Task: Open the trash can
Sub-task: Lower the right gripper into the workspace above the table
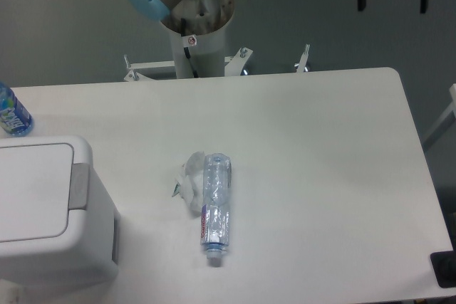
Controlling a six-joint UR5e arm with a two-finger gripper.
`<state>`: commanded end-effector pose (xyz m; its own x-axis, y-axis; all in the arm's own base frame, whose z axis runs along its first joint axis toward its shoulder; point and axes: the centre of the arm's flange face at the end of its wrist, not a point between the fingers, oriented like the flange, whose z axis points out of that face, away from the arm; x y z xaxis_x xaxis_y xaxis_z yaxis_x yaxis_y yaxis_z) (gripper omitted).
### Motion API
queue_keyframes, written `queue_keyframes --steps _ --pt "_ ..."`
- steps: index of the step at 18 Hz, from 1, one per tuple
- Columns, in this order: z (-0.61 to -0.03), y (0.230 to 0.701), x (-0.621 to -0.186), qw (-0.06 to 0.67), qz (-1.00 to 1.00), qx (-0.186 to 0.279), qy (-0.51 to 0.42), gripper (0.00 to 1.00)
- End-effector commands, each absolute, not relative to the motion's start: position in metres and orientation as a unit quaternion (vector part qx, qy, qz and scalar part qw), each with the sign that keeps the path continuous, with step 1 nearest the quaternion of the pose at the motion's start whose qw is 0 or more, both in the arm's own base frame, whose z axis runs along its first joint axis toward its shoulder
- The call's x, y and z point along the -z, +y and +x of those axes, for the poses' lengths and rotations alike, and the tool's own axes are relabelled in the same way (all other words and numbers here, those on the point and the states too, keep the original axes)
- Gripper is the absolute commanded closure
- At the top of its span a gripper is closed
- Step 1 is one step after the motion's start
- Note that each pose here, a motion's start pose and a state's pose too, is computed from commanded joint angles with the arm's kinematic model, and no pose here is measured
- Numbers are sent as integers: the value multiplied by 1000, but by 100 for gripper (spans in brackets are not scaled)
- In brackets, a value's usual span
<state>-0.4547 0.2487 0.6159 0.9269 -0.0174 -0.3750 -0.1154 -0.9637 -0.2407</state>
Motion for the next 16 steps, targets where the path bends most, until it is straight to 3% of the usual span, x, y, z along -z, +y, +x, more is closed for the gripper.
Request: queue_keyframes --steps 9,13,16 --pt "-455 260 -609 141 -975 -172 -11 0" --pt "-441 297 -600 169 -970 -138 -105 0" --pt "-435 333 -595 202 -954 -138 -173 0"
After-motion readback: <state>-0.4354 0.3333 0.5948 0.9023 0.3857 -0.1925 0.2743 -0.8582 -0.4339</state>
